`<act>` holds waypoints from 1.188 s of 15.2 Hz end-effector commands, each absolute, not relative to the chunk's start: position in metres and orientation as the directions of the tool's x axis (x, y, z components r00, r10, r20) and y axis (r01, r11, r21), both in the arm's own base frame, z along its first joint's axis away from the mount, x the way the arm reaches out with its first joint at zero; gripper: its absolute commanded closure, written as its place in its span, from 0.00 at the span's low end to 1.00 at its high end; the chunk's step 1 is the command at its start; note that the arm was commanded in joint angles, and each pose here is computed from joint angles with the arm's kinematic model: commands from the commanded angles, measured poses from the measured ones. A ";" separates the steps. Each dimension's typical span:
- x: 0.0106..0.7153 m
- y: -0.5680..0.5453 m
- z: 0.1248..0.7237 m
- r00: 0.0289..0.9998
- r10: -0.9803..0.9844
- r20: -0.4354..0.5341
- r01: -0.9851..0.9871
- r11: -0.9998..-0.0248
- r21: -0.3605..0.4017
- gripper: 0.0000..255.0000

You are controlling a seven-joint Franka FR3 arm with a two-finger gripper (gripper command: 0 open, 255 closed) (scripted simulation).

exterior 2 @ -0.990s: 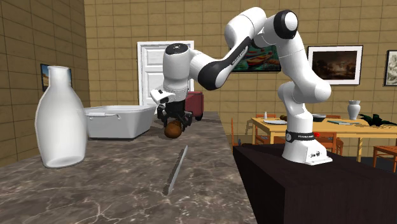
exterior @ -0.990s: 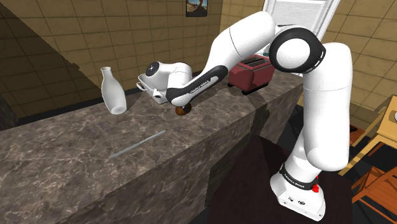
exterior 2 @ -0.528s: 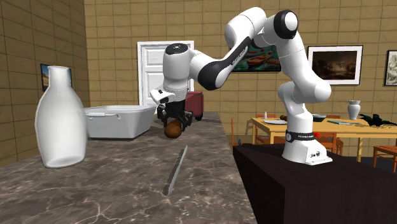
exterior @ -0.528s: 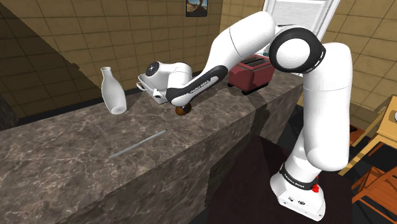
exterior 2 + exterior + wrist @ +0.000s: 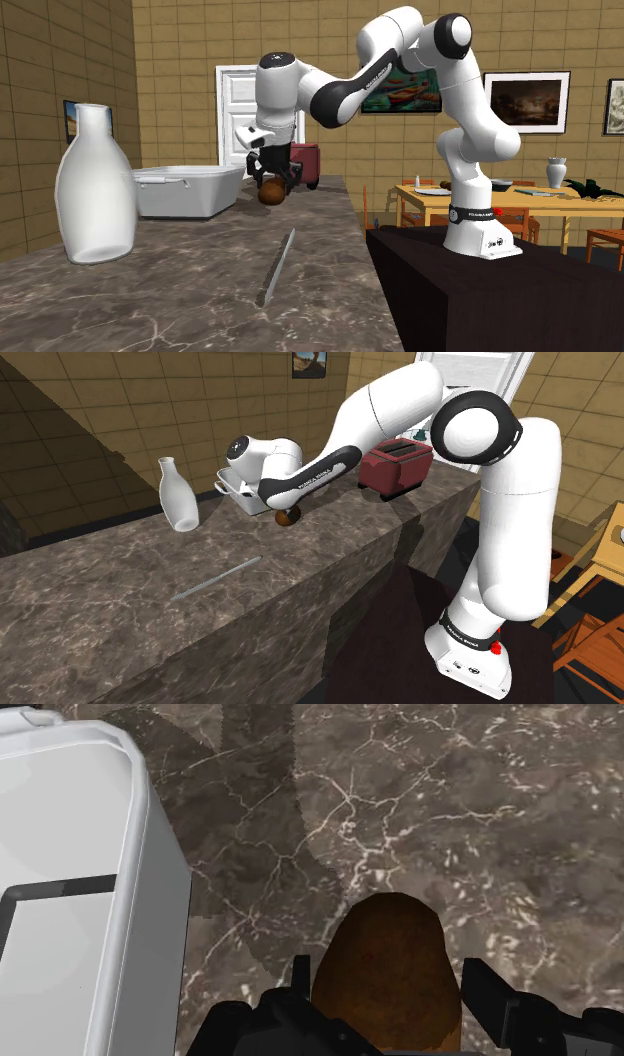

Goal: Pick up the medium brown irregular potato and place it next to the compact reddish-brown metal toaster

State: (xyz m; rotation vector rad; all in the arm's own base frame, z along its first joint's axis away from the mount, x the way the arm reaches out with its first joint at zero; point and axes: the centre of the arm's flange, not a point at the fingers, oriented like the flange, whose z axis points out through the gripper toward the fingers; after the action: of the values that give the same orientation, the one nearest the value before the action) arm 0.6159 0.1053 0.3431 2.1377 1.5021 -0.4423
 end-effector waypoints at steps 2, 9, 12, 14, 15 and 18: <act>0.615 0.105 0.359 0.343 0.782 -0.521 0.939 -0.277 0.203 1.00; 0.615 0.105 0.396 0.343 0.782 -0.521 0.939 -0.277 0.203 1.00; 0.615 0.105 0.411 0.343 0.782 -0.521 0.939 -0.277 0.203 1.00; 0.615 0.105 0.422 0.343 0.782 -0.521 0.939 -0.277 0.203 1.00; 0.615 0.105 0.427 0.343 0.782 -0.521 0.939 -0.277 0.203 1.00; 0.615 0.105 0.443 0.343 0.782 -0.521 0.939 -0.277 0.203 1.00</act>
State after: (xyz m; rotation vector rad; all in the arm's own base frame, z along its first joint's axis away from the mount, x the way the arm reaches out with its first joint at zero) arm 0.6161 0.1051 0.4379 2.1377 1.5021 -0.4419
